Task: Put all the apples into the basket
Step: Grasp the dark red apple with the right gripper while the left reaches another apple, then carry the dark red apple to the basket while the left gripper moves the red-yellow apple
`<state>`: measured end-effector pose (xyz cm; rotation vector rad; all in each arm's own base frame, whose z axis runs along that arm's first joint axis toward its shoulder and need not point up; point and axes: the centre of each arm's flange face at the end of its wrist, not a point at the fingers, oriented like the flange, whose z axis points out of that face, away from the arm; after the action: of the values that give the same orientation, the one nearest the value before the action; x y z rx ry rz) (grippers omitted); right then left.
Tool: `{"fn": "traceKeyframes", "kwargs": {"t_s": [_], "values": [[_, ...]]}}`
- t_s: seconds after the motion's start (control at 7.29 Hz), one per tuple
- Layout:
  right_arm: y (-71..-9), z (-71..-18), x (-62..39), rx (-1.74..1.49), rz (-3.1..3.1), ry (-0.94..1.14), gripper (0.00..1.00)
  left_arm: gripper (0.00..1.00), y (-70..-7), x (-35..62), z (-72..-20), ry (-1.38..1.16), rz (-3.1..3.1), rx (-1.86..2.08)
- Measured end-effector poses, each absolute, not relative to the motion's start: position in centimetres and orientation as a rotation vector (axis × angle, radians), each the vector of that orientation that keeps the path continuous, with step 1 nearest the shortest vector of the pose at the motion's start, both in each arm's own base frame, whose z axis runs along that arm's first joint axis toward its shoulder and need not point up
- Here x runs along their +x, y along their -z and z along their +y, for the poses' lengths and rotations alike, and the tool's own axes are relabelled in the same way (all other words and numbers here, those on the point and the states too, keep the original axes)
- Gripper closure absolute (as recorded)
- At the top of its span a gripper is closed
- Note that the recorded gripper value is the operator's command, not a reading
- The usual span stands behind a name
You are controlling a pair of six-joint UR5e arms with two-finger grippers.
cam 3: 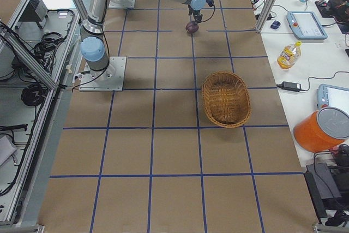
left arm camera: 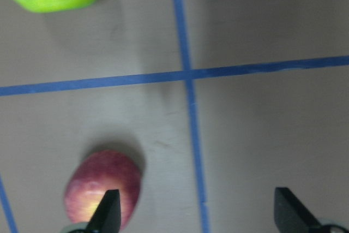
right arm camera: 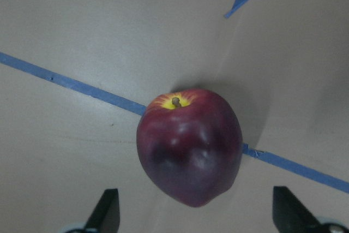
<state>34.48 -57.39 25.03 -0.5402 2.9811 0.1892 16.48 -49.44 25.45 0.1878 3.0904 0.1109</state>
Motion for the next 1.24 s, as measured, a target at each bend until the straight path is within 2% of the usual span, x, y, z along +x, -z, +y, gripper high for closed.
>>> {"fn": "traceKeyframes", "kwargs": {"t_s": [0.27,0.55,0.69,0.82,0.96,1.1,1.24], "values": [[-23.3,-57.9,34.7,-0.543,2.980,-0.185,0.00,0.00,-20.8,17.2,-47.5,-0.038,3.043,0.227],[-21.3,-58.3,34.9,-0.542,2.979,-0.205,0.00,0.00,-18.6,17.7,-46.3,-0.092,3.012,0.226],[-20.4,-58.4,34.9,-0.543,2.978,-0.220,0.03,0.00,-18.2,17.9,-46.1,-0.117,3.001,0.226],[-20.0,-58.4,34.9,-0.544,2.978,-0.230,0.60,0.09,-17.9,17.9,-45.8,-0.134,2.997,0.227],[-19.7,-58.4,35.0,-0.543,2.974,-0.235,1.00,0.58,-17.7,17.8,-45.5,-0.147,2.998,0.225],[-19.8,-58.5,35.1,-0.542,2.961,-0.233,1.00,0.71,-17.7,17.8,-45.4,-0.147,2.997,0.223],[-20.4,-58.8,35.2,-0.532,2.939,-0.216,1.00,0.72,-17.8,17.9,-45.5,-0.143,2.992,0.221]]}}
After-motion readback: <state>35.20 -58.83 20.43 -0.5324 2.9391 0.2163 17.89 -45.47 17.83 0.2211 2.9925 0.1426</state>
